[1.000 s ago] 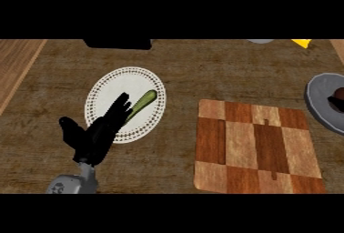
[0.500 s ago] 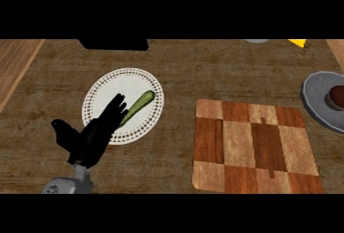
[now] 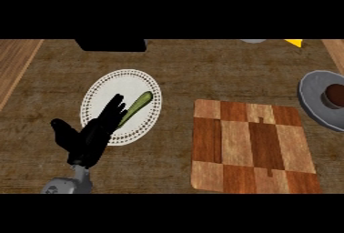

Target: Pick the cupcake from the cutting board and place it in the pan

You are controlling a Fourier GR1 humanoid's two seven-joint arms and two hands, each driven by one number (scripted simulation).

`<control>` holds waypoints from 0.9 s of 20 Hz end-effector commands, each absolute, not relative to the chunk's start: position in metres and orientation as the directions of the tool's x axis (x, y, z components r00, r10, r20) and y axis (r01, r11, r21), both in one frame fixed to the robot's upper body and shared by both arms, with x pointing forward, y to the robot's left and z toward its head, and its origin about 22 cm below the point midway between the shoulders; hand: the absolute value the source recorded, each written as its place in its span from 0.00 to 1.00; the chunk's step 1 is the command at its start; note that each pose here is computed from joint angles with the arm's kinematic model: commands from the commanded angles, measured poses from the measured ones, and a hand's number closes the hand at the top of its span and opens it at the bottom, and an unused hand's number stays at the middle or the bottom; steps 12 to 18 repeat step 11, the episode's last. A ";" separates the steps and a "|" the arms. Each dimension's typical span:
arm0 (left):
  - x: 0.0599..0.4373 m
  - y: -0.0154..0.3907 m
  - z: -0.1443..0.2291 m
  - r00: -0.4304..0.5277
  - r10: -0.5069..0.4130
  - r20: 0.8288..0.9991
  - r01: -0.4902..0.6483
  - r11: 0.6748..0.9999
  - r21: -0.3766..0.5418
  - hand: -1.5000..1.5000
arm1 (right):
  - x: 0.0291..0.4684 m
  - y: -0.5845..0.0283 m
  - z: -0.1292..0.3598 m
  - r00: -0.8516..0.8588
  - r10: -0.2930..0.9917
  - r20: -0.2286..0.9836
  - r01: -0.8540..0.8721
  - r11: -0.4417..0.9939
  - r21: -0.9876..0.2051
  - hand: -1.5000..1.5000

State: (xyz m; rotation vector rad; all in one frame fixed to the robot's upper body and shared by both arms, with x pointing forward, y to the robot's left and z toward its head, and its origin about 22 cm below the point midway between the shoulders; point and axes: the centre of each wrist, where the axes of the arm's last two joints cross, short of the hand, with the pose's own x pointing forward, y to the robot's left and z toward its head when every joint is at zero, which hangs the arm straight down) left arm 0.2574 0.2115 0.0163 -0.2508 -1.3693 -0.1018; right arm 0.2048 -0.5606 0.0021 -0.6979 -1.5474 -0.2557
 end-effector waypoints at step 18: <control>0.254 0.201 0.013 0.188 0.069 0.980 0.203 0.973 -0.107 0.50 | 0.157 -0.572 -0.014 0.010 0.272 0.962 0.479 0.843 -0.244 0.00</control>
